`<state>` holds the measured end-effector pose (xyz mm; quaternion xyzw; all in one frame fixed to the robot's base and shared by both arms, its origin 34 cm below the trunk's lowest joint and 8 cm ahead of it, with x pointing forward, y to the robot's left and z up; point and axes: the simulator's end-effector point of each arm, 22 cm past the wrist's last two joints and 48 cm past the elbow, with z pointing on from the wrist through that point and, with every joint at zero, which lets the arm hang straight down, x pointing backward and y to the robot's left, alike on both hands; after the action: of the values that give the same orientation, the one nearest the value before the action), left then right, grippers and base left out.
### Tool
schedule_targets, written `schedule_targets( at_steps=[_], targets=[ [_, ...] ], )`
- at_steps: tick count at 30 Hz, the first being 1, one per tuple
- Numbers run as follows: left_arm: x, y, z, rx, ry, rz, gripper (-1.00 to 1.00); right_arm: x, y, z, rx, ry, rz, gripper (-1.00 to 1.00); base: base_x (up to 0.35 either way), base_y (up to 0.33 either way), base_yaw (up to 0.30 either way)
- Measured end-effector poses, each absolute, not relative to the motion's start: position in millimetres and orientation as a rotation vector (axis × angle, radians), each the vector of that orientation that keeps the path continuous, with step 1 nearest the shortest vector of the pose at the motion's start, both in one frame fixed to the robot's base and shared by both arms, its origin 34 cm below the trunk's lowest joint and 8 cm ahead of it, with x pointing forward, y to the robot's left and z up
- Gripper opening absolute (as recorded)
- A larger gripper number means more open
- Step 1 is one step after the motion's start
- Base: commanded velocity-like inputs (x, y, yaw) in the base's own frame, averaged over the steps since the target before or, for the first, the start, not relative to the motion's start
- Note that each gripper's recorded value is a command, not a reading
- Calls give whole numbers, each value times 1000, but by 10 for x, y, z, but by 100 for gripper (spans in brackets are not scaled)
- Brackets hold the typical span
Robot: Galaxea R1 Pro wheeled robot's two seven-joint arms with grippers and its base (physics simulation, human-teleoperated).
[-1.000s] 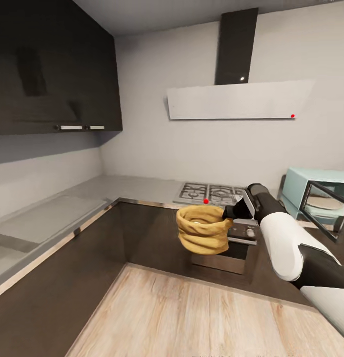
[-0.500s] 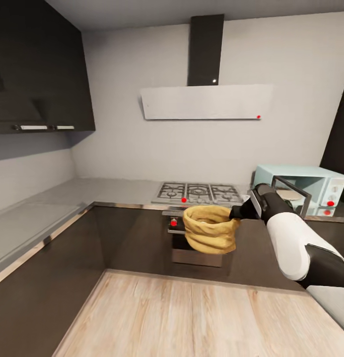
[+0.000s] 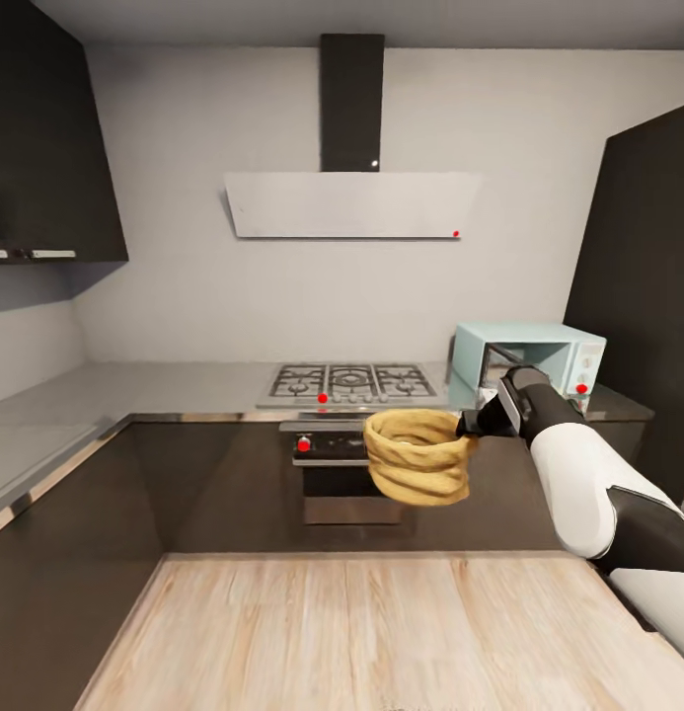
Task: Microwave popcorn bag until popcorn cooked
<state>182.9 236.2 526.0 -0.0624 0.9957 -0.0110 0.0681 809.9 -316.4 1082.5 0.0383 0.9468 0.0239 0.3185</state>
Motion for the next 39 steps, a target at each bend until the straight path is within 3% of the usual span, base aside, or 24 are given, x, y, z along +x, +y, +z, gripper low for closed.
schedule_targets(
  at_steps=[39],
  targets=[
    [1828, 2353, 5260, -191, 2999, -35, 100, 8071, -3424, 10828, 140, 2489, 36, -100, 0, 0, -298]
  ],
)
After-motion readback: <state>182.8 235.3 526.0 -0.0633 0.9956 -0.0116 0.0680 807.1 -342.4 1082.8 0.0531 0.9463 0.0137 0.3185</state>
